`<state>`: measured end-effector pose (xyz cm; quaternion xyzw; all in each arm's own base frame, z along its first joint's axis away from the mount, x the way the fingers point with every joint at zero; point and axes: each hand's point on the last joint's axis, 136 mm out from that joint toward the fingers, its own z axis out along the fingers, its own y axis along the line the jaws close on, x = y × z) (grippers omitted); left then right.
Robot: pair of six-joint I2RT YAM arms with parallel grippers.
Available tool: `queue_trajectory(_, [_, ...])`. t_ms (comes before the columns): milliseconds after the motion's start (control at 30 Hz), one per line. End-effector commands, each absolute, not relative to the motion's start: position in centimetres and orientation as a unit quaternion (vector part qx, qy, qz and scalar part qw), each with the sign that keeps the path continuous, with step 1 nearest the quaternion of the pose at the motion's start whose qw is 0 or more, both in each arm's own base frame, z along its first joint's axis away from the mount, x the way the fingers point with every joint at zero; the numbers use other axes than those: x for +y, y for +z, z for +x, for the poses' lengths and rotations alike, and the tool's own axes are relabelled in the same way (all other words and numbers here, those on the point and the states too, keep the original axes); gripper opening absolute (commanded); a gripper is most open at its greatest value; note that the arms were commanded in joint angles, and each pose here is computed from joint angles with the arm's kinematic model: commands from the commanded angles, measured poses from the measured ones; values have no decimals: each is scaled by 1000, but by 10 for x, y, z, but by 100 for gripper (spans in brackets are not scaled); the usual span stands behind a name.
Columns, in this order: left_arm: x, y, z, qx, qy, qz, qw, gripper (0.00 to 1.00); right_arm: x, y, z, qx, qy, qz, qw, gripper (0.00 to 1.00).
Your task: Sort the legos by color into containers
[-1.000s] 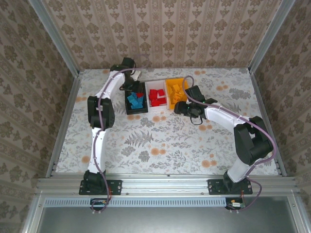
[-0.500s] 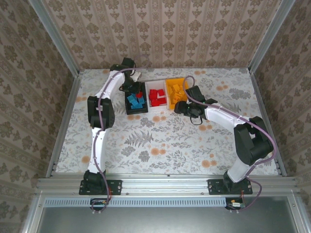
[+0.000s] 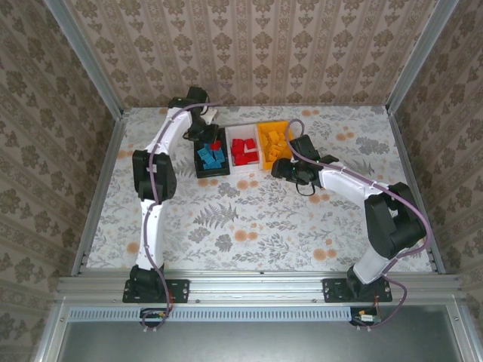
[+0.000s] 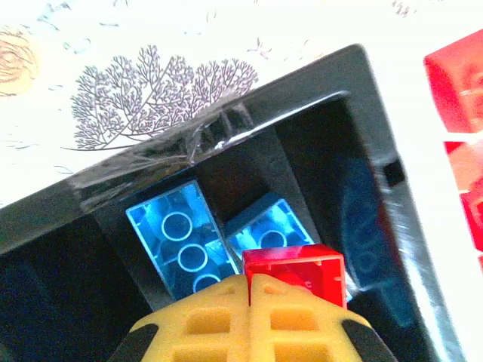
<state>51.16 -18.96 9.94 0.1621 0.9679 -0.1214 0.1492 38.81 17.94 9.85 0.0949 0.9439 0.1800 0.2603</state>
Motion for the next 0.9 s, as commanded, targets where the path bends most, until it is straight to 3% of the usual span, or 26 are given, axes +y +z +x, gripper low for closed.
queue_trajectory(0, [-190, 167, 506, 957, -151, 141, 202, 5, 178, 109, 387, 938, 182, 99, 279, 63])
queue_trajectory(200, [-220, 195, 502, 943, -183, 149, 233, 6, 174, 108, 384, 939, 174, 97, 280, 63])
queue_trajectory(333, [-242, 188, 508, 940, -194, 155, 233, 11, 167, 112, 382, 940, 163, 97, 285, 70])
queue_trajectory(633, [-282, 173, 533, 929, -235, 156, 240, 12, 136, 130, 366, 935, 140, 106, 308, 73])
queue_trajectory(667, [-286, 172, 532, 928, -240, 158, 237, 14, 133, 130, 364, 935, 138, 109, 309, 74])
queue_trajectory(733, [-286, 170, 530, 930, -236, 159, 234, 43, 126, 132, 361, 933, 137, 115, 312, 80])
queue_trajectory(867, [-278, 174, 525, 933, -217, 163, 236, 51, 115, 132, 361, 931, 136, 126, 313, 83])
